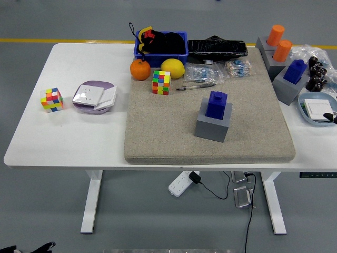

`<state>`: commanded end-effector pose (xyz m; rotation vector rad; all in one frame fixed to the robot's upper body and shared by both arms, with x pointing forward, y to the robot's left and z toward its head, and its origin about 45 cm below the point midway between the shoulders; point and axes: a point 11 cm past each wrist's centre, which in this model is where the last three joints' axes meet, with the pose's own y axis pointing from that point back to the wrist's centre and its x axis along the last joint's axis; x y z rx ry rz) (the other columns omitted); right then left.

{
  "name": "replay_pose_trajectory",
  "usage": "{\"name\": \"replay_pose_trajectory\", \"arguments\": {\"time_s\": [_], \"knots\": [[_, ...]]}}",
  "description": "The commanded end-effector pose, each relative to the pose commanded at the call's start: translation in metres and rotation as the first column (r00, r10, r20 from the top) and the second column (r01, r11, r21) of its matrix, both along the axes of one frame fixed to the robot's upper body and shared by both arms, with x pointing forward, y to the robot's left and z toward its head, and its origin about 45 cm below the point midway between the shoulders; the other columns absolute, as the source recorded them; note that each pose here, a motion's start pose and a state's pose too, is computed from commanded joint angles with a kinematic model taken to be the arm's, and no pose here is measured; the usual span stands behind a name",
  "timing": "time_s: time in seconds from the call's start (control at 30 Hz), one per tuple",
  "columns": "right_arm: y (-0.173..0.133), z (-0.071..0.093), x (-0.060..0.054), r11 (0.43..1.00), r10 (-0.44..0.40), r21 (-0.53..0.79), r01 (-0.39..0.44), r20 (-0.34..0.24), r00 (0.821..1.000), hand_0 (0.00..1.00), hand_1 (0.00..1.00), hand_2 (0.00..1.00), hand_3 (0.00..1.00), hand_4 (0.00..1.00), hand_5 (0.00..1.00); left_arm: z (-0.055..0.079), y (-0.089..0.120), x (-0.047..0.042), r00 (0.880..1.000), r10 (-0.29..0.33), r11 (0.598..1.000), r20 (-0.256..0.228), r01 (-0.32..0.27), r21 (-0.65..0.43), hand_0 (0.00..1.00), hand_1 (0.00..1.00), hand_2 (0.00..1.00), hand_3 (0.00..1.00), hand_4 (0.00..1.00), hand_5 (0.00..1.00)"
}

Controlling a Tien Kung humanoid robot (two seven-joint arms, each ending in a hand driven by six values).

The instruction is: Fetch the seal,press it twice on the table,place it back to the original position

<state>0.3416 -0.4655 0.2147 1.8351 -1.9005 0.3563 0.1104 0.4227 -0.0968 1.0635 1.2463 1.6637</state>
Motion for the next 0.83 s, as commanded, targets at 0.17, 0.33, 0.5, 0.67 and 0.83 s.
{"name": "replay_pose_trajectory", "arguments": {"time_s": [0.17, 0.33, 0.5, 0.67, 0.83], "knots": [[-0.0008, 0.0020, -0.0001, 1.000, -0.007, -0.005, 0.007, 0.013, 1.000, 0.834, 0.787, 0.774, 0.774, 0.972, 0.240, -0.0005, -0.0019, 0.0009, 1.000, 0.000, 1.000, 0.005, 0.000, -0.004, 0.812, 0.783, 0.760, 0.797, 0.675, 0.433], [-0.0014, 0.0041, -0.0003, 1.000, -0.010, -0.009, 0.010, 0.023, 1.000, 0.834, 0.763, 0.759, 0.763, 0.967, 0.228, -0.0014, -0.0036, -0.0002, 1.000, 0.004, 1.000, 0.006, -0.004, -0.008, 0.810, 0.784, 0.760, 0.796, 0.674, 0.434], [-0.0025, 0.0065, -0.0009, 1.000, -0.014, -0.010, 0.014, 0.032, 0.999, 0.834, 0.758, 0.756, 0.761, 0.965, 0.228, -0.0016, -0.0030, -0.0018, 1.000, 0.007, 1.000, 0.004, -0.007, -0.007, 0.812, 0.784, 0.760, 0.798, 0.674, 0.432], [-0.0033, 0.0087, -0.0007, 1.000, -0.016, -0.013, 0.016, 0.037, 0.999, 0.833, 0.748, 0.751, 0.755, 0.960, 0.236, -0.0015, -0.0029, -0.0016, 1.000, 0.008, 1.000, 0.006, -0.008, -0.007, 0.812, 0.783, 0.760, 0.798, 0.673, 0.432], [-0.0043, 0.0097, -0.0009, 1.000, -0.020, -0.015, 0.021, 0.040, 0.999, 0.833, 0.748, 0.751, 0.755, 0.960, 0.236, -0.0017, -0.0046, -0.0001, 1.000, 0.006, 1.000, 0.008, -0.006, -0.010, 0.812, 0.783, 0.760, 0.798, 0.673, 0.432]]}}
